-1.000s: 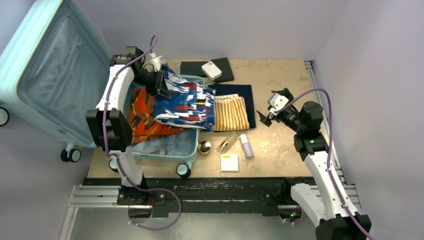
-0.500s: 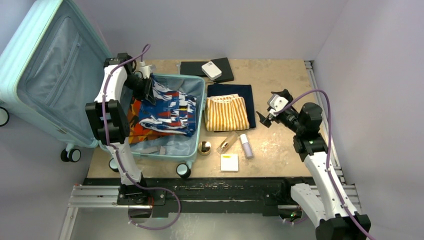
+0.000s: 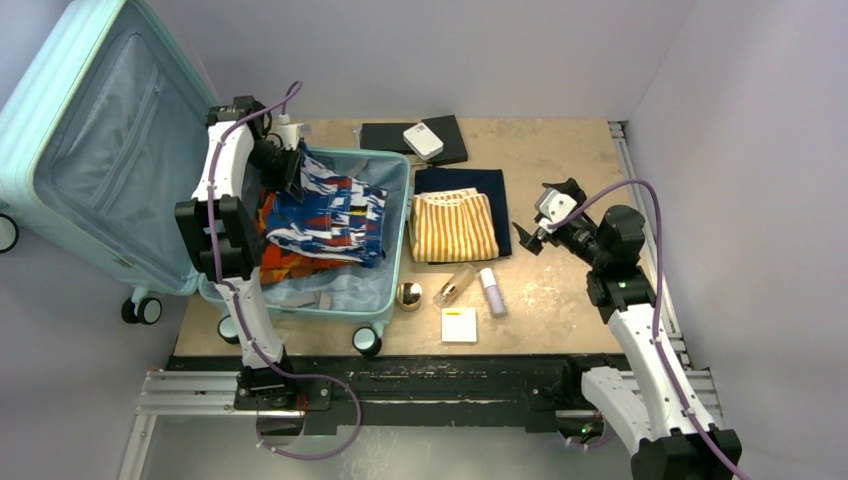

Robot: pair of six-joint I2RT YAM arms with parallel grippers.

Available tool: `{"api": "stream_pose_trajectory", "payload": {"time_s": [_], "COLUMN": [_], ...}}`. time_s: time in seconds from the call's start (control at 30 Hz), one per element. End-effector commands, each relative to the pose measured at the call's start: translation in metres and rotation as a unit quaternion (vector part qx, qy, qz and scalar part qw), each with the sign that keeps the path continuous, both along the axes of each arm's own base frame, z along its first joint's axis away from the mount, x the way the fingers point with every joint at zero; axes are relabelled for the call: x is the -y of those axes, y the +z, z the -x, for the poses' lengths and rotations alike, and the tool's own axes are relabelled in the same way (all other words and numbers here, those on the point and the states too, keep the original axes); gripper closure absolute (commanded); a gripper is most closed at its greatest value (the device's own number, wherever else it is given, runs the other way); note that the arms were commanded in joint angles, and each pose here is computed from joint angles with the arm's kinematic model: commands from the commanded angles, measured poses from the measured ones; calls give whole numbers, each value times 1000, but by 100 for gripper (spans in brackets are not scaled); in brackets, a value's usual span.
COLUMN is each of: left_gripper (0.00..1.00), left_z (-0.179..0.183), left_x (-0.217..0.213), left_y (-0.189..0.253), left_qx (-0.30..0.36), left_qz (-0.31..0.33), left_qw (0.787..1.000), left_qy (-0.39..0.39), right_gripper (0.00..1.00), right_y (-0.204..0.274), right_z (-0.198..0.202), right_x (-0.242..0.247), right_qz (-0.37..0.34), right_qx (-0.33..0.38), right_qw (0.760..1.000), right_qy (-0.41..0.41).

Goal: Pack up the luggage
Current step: Place the clothes in the luggage.

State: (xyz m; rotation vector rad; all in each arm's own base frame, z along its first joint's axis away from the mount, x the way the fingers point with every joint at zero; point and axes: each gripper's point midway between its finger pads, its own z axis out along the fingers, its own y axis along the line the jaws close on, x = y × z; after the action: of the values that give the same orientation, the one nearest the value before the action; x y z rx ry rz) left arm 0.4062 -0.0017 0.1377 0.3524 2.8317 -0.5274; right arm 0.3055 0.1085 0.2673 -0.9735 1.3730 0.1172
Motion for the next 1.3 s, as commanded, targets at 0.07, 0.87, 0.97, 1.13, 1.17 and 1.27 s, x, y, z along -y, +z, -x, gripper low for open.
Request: {"api": "stream_pose_trajectory", "payload": {"time_s": [0.07, 0.87, 0.97, 1.13, 1.17, 1.27], "left_gripper": [100, 1, 5, 54, 70, 100], "left_z": [-24, -32, -21, 19, 27, 49], "left_x": [-41, -90, -85, -55, -51, -52], "left_y": [2, 41, 68, 72, 64, 31], "left_qx": [50, 171, 225, 246, 234, 183], "left_qz": [-74, -184, -182, -138, -133, -140], "left_qw": [996, 964, 953, 959, 963, 973], "left_qy": [-2, 88, 93, 26, 10, -14], "right_gripper": [1, 1, 1, 1, 1, 1], "right_y": [9, 9, 9, 8, 8, 10], "right_z": [2, 1, 2, 1, 2, 2], "right_x": [1, 0, 0, 0, 0, 0], "right_qz": [0, 0, 0, 1, 1, 0], "right_qx": [23, 20, 18, 19, 18, 20], "right_qw": [1000, 1000, 1000, 1000, 1000, 1000], "right_qy": [-3, 1, 1, 1, 2, 3]}}
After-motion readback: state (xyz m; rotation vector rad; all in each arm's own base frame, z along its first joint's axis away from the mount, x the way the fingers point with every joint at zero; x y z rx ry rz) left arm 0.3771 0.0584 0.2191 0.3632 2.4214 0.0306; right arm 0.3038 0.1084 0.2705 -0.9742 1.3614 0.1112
